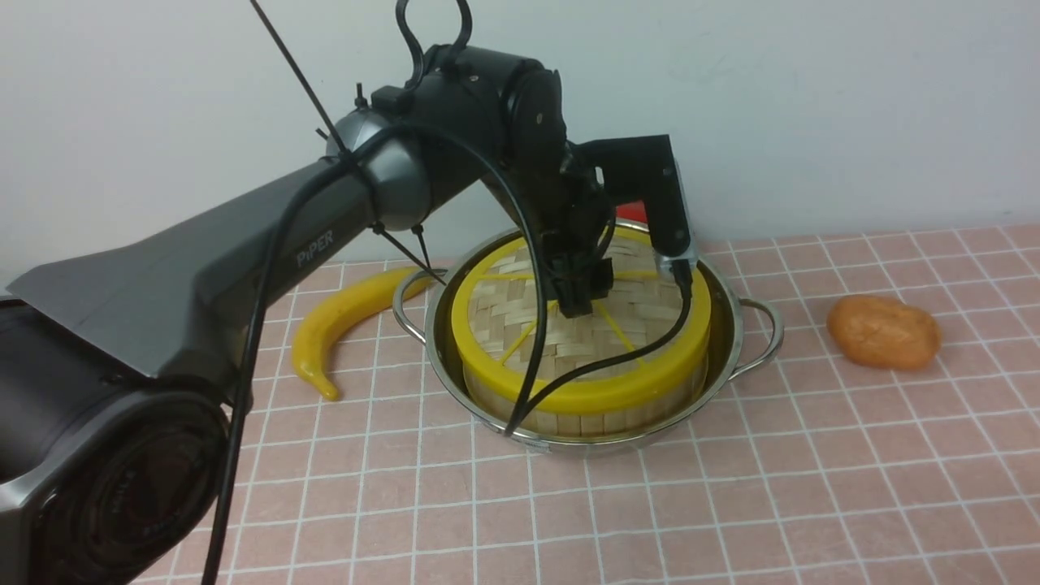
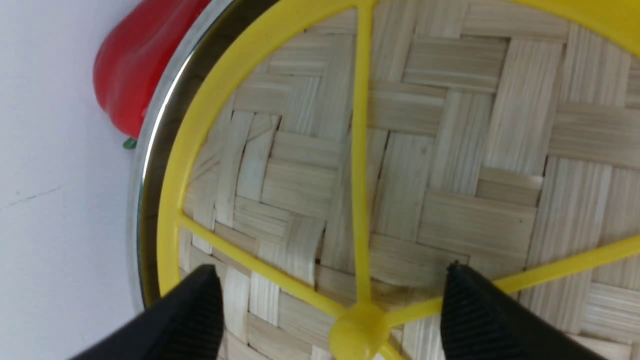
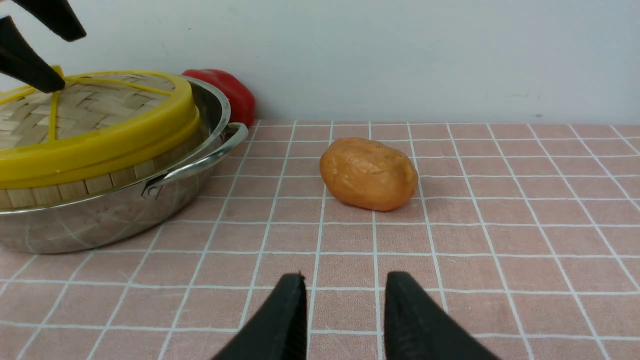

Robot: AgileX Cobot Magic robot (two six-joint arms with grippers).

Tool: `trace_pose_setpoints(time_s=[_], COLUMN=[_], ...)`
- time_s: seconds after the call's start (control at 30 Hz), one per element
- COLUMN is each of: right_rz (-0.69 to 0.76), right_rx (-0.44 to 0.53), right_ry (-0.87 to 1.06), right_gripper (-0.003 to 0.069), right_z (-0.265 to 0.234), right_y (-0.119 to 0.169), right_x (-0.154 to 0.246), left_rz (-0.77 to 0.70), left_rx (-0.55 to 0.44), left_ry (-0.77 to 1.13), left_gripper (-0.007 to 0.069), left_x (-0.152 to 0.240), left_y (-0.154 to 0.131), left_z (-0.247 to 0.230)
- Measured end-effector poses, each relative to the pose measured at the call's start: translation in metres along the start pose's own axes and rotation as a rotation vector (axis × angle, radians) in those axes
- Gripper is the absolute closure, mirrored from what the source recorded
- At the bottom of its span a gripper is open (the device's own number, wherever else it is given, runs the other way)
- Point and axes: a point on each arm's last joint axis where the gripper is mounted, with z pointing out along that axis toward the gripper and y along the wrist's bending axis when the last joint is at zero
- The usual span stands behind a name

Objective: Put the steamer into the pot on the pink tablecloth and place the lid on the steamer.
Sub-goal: 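Place the yellow bamboo steamer lid onto the steamer in the pot with the left gripper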

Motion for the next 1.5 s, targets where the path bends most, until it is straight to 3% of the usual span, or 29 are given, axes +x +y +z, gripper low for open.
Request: trace_pose_setpoints(time_s=[0.13,0.57,1.03,1.5], right_rz=[0.0,0.0,0.0,0.003], right_rx=[0.0,0.0,0.0,0.0], right_ry=[0.0,0.0,0.0,0.0], right_gripper=[0.0416,0.0416,0.0416,0.0416], right_z=[0.0,0.0,0.0,0.0], right_y=[0.0,0.0,0.0,0.0], right_x=[0.0,0.0,0.0,0.0], left_rz=[0.0,-0.021,-0.222,-0.249], left_rx=[-0.001,-0.07,-0.095,-0.083], left_ry=[0.0,-0.078,0.086,0.083], left_gripper=[0.0098,0.0291,0.0302,0.0302], left_x=[0.0,-0.007,0.008,0.008], left_y=[0.0,0.007,0.009,0.007], left_z=[0.0,-0.001,-0.016,0.002])
